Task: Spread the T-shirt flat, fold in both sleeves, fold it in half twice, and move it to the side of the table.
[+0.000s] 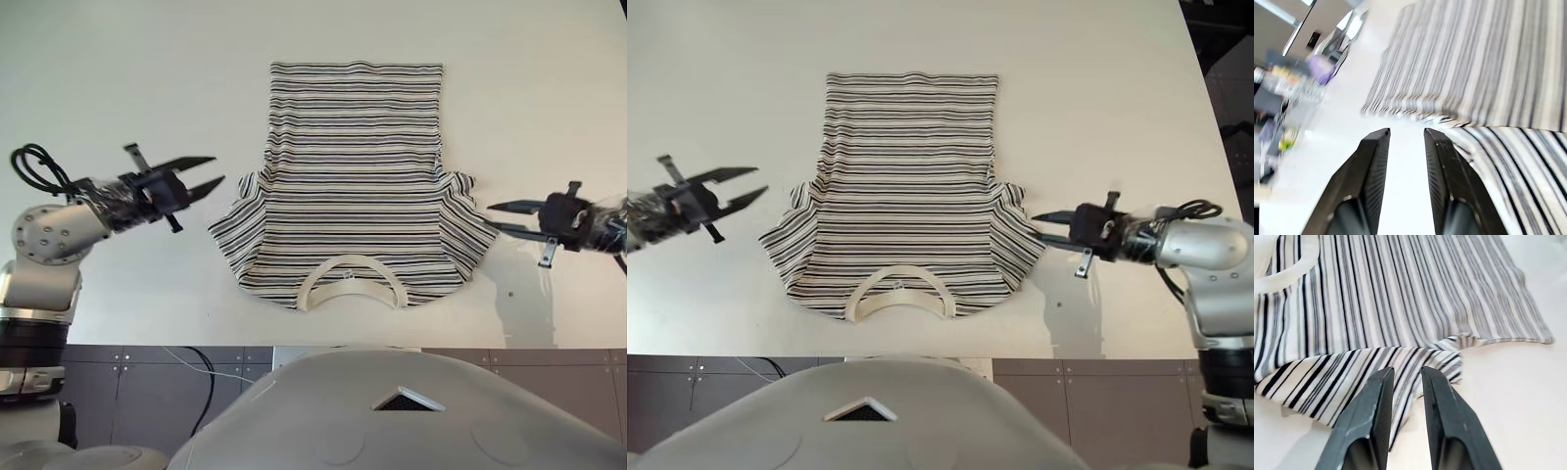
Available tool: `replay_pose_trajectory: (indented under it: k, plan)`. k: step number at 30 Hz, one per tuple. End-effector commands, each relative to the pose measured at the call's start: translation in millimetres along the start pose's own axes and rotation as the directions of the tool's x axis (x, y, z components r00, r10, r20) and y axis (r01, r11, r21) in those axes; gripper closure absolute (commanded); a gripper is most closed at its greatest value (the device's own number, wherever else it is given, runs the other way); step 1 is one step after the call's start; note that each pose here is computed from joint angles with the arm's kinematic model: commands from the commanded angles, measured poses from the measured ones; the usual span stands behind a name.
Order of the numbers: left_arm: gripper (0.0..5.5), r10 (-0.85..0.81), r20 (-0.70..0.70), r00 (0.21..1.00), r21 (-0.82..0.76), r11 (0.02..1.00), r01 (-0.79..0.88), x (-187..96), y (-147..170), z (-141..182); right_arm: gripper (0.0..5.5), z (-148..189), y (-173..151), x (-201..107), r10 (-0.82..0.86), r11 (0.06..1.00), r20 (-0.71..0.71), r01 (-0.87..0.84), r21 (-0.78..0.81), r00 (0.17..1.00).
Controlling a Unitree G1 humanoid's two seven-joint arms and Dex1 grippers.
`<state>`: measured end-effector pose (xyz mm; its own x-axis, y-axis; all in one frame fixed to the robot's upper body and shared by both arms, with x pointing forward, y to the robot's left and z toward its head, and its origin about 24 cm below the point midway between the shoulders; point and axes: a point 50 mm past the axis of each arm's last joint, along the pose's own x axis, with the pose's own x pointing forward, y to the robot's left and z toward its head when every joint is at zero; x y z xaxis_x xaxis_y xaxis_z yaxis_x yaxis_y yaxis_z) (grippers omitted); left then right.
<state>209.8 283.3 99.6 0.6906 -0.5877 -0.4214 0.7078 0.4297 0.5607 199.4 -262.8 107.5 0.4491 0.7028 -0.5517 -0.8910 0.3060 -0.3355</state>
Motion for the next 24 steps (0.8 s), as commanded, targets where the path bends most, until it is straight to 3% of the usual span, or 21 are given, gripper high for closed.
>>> replay_pose_trajectory:
  k: [1, 6, 10, 14, 24]
  plan:
    - [4.23, 0.098, -0.111, 0.989, -0.374, 0.918, -0.133, -7.3, -27.1, -29.4, 4.49, -3.9, -7.3, -9.8, -0.109, 0.994, -0.014, 0.109, 0.023, 0.994]
    - [4.23, 0.065, -0.248, 0.967, -0.710, 0.667, -0.227, -25.0, -68.8, -44.2, 4.49, -9.7, -15.9, -18.9, -0.162, 0.986, -0.046, 0.163, 0.035, 0.986]
    - [4.23, 0.049, -0.234, 0.971, -0.804, 0.552, -0.221, -30.0, -87.7, -30.0, 4.49, -12.1, -11.9, -20.4, -0.164, 0.985, -0.055, 0.167, 0.044, 0.985]
    - [4.23, 0.039, -0.286, 0.958, -0.812, 0.520, -0.264, -28.6, -92.3, -37.2, 4.49, -14.6, -8.8, -18.1, -0.167, 0.984, -0.060, 0.170, 0.052, 0.984]
    - [4.37, 0.065, -0.226, 0.972, -0.860, 0.455, -0.230, -15.2, -88.1, -33.3, 4.49, -15.3, -3.5, -10.3, -0.158, 0.985, -0.051, 0.161, 0.055, 0.986]
